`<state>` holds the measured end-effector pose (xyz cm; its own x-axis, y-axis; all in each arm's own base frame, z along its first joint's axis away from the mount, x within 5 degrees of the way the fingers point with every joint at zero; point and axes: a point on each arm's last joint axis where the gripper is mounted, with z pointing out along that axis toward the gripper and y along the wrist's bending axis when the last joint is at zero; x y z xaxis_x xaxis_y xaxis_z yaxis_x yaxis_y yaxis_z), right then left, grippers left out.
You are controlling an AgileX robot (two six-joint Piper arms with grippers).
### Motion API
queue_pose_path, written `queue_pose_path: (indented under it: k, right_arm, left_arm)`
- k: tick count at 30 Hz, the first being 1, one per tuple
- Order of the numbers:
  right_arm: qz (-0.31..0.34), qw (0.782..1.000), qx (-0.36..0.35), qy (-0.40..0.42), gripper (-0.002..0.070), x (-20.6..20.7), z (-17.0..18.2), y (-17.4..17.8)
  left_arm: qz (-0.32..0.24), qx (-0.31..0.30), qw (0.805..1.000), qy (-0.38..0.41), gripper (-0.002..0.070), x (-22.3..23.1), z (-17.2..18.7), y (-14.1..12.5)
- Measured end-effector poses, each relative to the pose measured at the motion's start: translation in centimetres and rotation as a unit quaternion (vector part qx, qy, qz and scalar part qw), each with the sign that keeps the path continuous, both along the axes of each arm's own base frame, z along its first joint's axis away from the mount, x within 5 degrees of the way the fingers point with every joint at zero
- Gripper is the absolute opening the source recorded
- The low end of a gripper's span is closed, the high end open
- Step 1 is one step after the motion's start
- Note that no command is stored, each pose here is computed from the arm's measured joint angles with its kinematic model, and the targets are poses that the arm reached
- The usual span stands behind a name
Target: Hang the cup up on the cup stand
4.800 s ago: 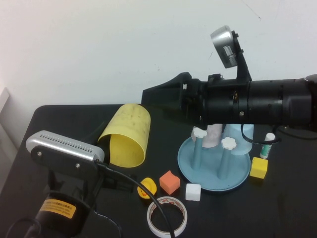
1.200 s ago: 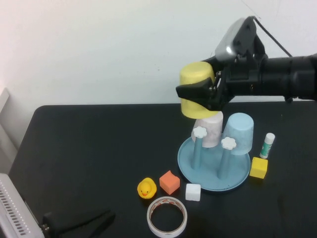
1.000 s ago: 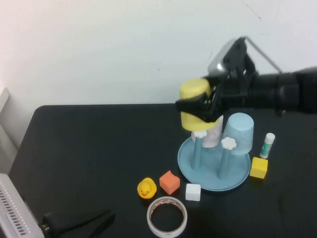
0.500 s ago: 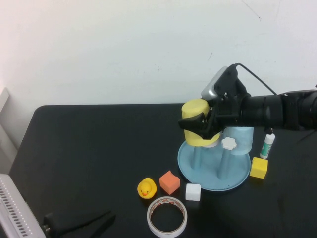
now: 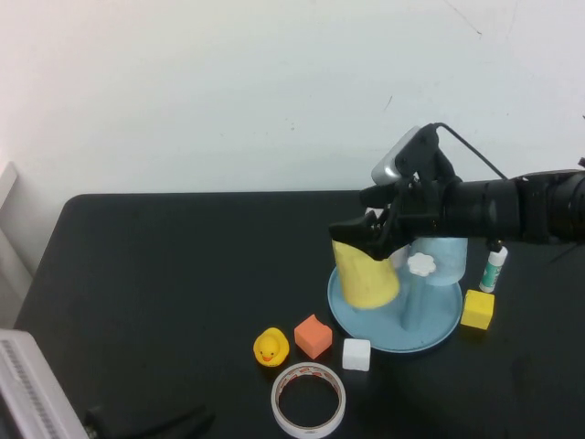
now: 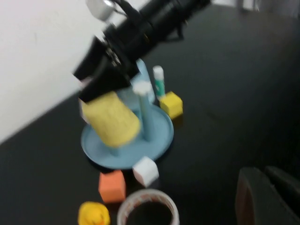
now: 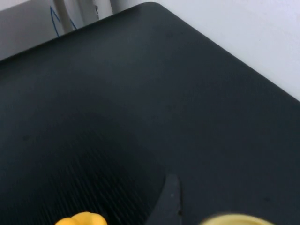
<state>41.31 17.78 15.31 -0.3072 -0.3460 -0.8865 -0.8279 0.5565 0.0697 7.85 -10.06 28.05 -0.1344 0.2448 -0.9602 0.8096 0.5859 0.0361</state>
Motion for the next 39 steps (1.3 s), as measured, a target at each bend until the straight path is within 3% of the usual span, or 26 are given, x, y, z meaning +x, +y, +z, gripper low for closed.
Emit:
queue_pose_path:
  k: [6, 9, 11, 14, 17, 19, 24, 28, 33, 39]
  right_arm:
    - [0.004, 1.0, -0.002, 0.002, 0.0643, -0.4, 1.4, -0.1]
    - [0.022, 1.0, -0.019, -0.003, 0.0593, -1.1, 3.7, -0.5]
    - [0.036, 0.999, -0.021, -0.003, 0.0506, -1.8, 5.5, -1.0]
    - [0.064, 0.998, 0.003, -0.007, 0.0304, -3.0, 9.2, -2.4]
    - [0.101, 0.994, 0.048, -0.02, 0.0109, -4.8, 13.1, -3.9]
    - [0.12, 0.989, 0.082, -0.035, 0.0047, -6.3, 15.6, -4.9]
    - [0.149, 0.979, 0.11, -0.088, 0.0009, -11.6, 19.7, -6.0]
    - [0.137, 0.975, 0.098, -0.142, 0.0005, -16.9, 21.5, -6.8]
    - [0.075, 0.97, 0.074, -0.221, 0.0002, -23.7, 22.7, -8.3]
    - [-0.001, 0.956, 0.056, -0.287, 0.0001, -30.7, 21.7, -10.1]
  left_arm:
    - [-0.022, 0.033, 0.998, 0.043, 0.0, -0.6, -0.9, 0.0]
    - [-0.022, 0.024, 0.997, 0.063, 0.0, -1.0, -0.9, 0.3]
    - [-0.024, 0.022, 0.998, 0.063, 0.0, -1.4, -0.7, 0.7]
    - [-0.014, 0.015, 0.998, 0.051, 0.0, -2.3, -0.6, 2.0]
    - [0.029, -0.001, 0.999, 0.045, 0.0, -2.7, -1.1, 3.6]
    - [0.069, -0.013, 0.997, 0.038, 0.0, -2.9, -1.9, 4.8]
    - [0.145, -0.04, 0.989, 0.009, 0.0, -2.7, -3.4, 6.7]
    - [0.168, -0.054, 0.984, -0.004, 0.0, -2.6, -3.6, 7.3]
    - [0.172, -0.06, 0.983, 0.0, 0.0, -2.6, -3.6, 7.3]
    - [0.173, -0.061, 0.983, 0.0, -0.0001, -2.5, -3.6, 7.3]
